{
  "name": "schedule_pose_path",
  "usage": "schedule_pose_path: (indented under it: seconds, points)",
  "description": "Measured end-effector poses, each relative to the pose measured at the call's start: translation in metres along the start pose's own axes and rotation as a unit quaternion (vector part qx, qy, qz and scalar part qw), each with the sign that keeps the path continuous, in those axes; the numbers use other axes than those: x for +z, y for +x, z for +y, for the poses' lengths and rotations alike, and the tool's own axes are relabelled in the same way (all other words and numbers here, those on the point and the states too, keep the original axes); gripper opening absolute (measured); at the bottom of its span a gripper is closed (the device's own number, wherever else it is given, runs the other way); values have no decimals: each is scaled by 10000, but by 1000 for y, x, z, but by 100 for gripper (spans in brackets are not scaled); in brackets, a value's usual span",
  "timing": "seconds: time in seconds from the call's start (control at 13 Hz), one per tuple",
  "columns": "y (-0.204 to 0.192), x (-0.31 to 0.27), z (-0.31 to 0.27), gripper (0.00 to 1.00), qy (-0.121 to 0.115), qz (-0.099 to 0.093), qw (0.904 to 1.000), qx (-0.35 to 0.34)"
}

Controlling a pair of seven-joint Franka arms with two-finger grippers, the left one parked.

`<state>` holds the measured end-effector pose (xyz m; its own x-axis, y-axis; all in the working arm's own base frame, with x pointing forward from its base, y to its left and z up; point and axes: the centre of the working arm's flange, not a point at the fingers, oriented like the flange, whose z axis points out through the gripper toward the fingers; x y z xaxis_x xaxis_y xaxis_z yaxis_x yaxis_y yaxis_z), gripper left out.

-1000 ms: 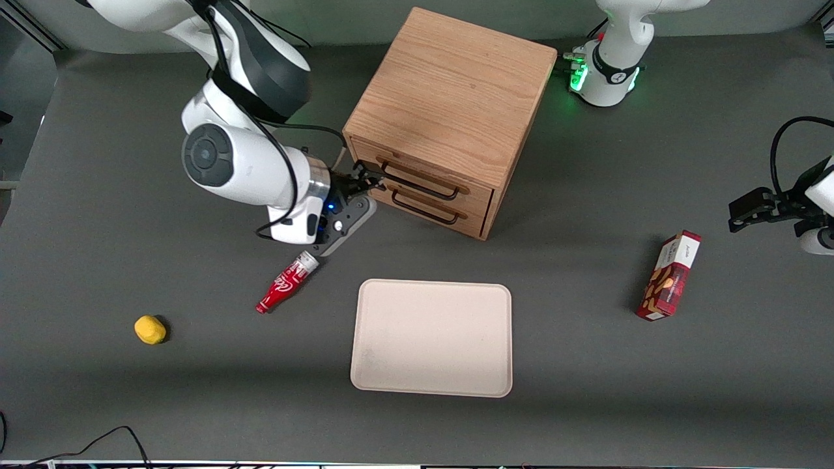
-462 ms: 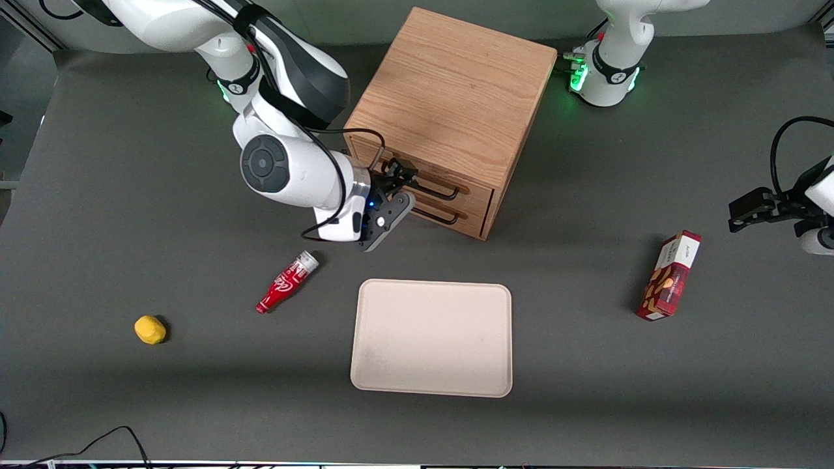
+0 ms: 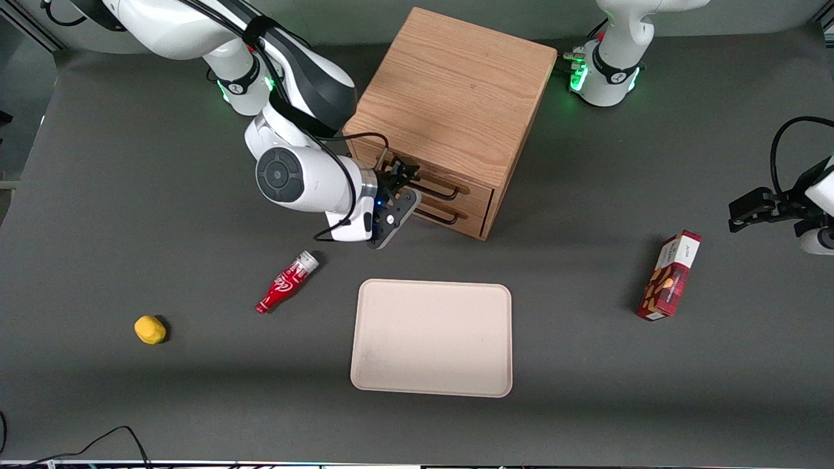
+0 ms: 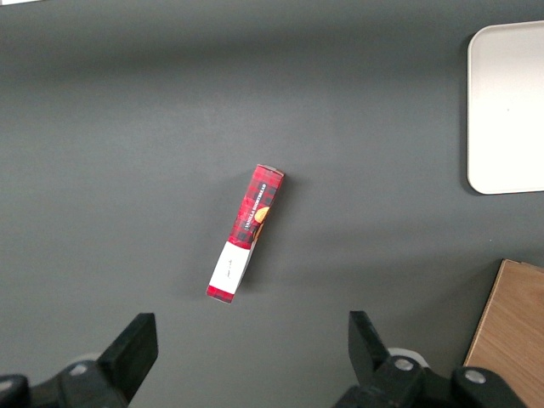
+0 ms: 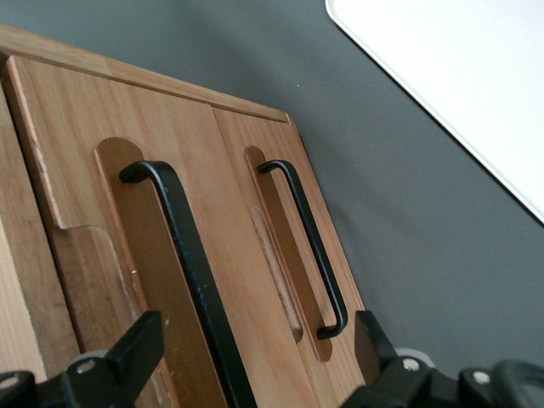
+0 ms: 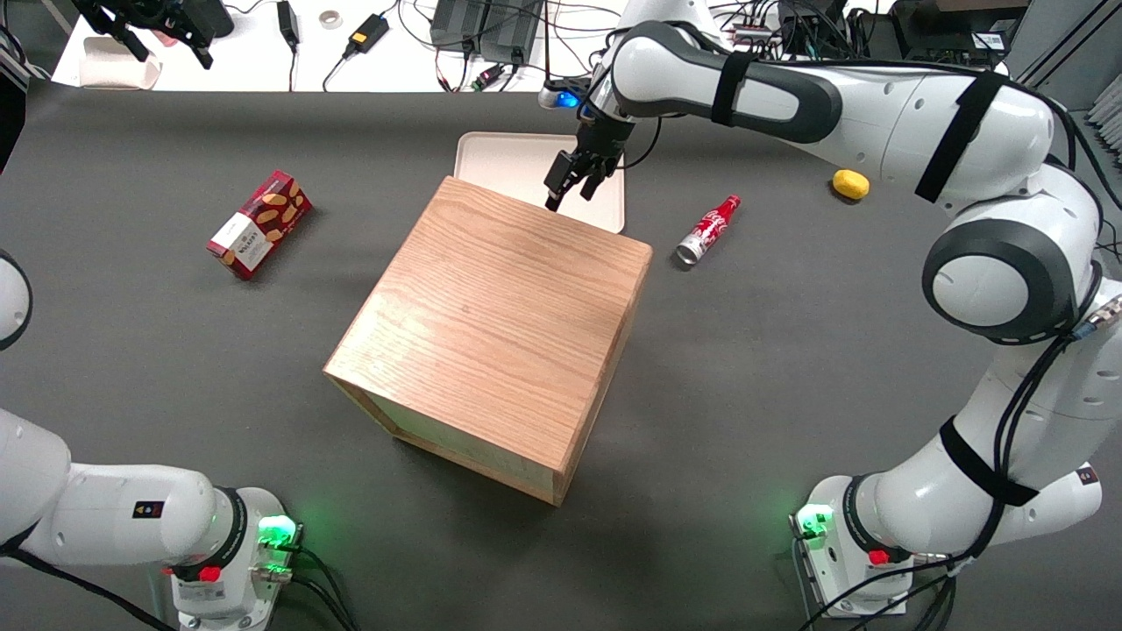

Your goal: Open upper drawer

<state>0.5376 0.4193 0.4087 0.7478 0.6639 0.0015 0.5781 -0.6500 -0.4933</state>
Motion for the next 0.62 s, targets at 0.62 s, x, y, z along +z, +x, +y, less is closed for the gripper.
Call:
schedule_pose_path:
  seconds: [0.62]
  points:
    - [-2, 26, 9, 100, 224, 26, 9997, -44]
